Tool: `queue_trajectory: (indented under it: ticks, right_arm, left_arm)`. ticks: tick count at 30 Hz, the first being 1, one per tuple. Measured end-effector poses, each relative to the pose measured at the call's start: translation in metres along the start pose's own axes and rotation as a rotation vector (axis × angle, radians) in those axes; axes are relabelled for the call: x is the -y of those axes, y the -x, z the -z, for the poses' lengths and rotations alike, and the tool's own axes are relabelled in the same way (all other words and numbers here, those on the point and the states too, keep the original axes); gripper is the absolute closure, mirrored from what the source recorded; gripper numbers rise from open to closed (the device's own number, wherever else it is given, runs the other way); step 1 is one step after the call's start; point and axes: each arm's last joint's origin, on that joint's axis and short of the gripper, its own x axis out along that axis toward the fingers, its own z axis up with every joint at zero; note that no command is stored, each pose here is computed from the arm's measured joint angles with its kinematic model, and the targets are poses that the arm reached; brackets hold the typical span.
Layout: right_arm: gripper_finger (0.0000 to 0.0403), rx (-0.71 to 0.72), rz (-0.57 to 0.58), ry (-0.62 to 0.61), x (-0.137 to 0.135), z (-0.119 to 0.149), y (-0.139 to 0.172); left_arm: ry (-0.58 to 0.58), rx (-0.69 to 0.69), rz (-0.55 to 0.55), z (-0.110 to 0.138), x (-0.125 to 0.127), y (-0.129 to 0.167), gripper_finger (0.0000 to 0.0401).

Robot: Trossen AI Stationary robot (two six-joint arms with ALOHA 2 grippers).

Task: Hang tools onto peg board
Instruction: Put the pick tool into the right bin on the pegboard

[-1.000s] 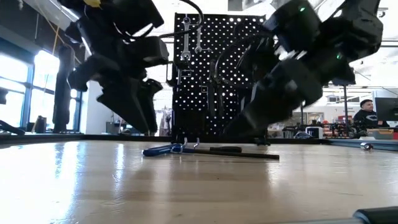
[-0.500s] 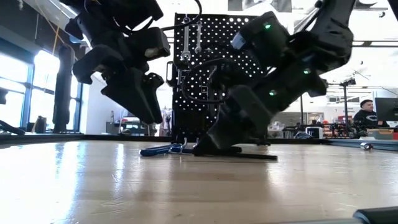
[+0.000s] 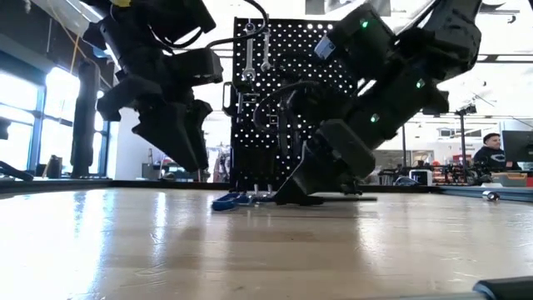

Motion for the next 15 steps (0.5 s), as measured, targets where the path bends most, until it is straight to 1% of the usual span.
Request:
queue_trajectory:
  ticks: [2,6,10,13,15]
  right_arm:
    - [0.0401,0.001,0.022,0.019,0.001,-0.006,0.009]
    - [0.0401,0.043,0.024,0.037,0.002,-0.02,0.023]
    - [0.0402,0.086,0.03,0.051,0.003,-0.03,0.032]
    - [0.0402,0.084,0.041,0.065,0.004,-0.033,0.038]
    - [0.0402,0.078,0.071,0.067,0.005,-0.035,0.043]
  left_arm:
    - [0.002,0.017,-0.001,-0.002,0.0,0.002,0.0245]
    - [0.009,0.07,0.007,-0.007,-0.001,0.007,0.0245]
    - [0.018,0.146,0.055,-0.013,-0.001,0.011,0.0245]
    - [0.031,0.17,0.071,-0.016,-0.001,0.012,0.0245]
    - [0.039,0.179,0.059,-0.016,-0.003,0.012,0.0245]
